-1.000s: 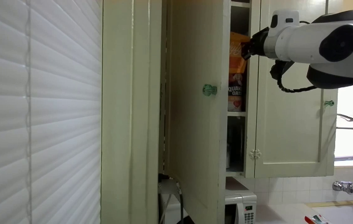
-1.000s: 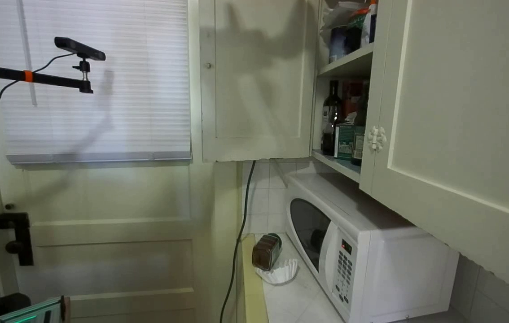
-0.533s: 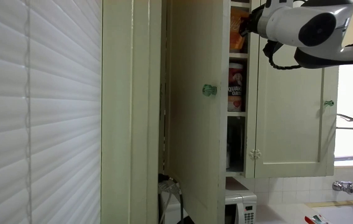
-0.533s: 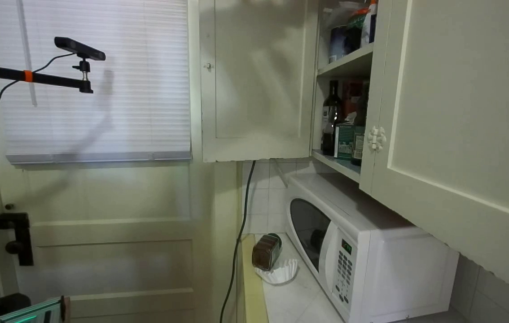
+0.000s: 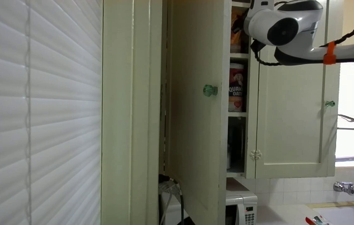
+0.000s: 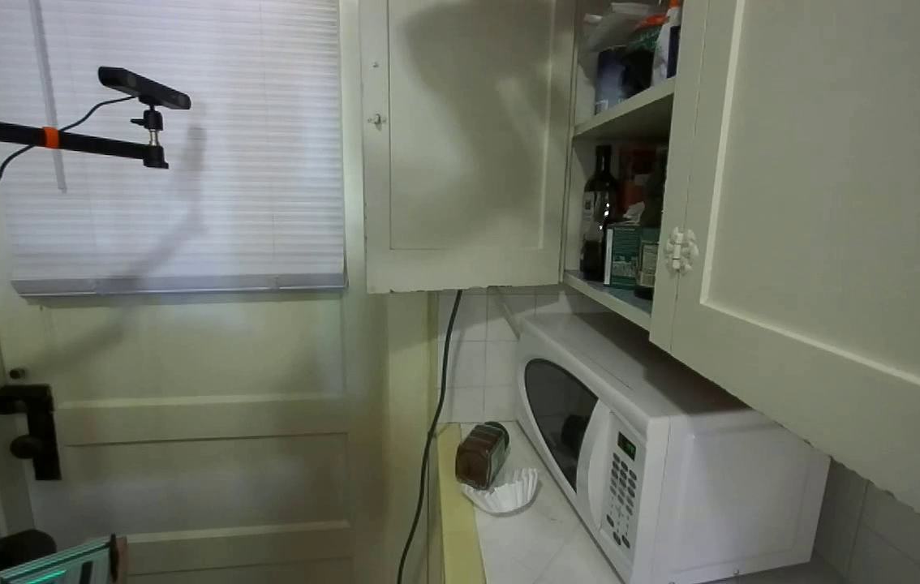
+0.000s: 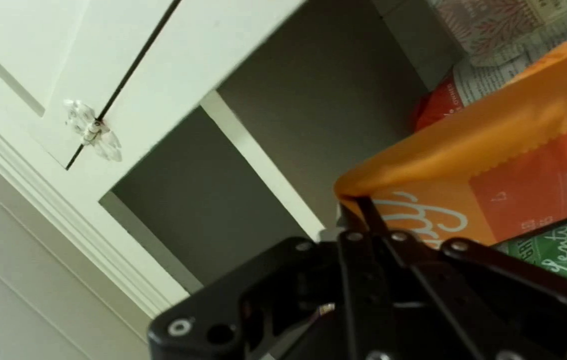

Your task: Put the orange packet into the cupboard

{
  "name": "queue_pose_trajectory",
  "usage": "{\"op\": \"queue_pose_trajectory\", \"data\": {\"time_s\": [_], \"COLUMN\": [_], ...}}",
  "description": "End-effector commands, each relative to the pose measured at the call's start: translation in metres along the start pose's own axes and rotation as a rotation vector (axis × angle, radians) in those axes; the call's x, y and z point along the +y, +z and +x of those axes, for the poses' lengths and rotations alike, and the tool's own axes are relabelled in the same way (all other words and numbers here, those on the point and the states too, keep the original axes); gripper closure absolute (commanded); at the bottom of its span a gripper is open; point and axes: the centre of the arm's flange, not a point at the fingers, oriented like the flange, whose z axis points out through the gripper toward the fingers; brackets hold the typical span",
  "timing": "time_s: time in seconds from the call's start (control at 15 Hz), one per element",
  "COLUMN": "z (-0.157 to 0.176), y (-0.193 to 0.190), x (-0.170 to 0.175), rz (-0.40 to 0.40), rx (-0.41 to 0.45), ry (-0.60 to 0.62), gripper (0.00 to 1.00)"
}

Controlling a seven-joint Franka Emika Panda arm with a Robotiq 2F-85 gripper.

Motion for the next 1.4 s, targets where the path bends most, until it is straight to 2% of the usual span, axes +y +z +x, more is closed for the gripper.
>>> {"op": "queue_pose_trajectory", "data": {"time_s": [0.0,0.4,0.47,0.53,0.93,1.13,1.2,1.33], "z": [0.013,0.01,0.01,0.01,0.02,0.028,0.034,0.046], "y": [0.036,0.055,0.056,0.057,0.06,0.048,0.038,0.019], "x": [-0.024,-0.051,-0.054,-0.056,-0.052,-0.038,-0.031,-0.015], "rz": [-0.011,0.007,0.014,0.018,0.002,0.013,0.02,0.045], "rx": [-0.024,-0.075,-0.081,-0.087,-0.079,-0.08,-0.07,-0.061], "ry": [0.008,0.028,0.026,0.027,0.039,0.103,0.134,0.199], "gripper": [1.0,1.0,0.73,0.73,0.29,0.05,0.01,0.0]}}
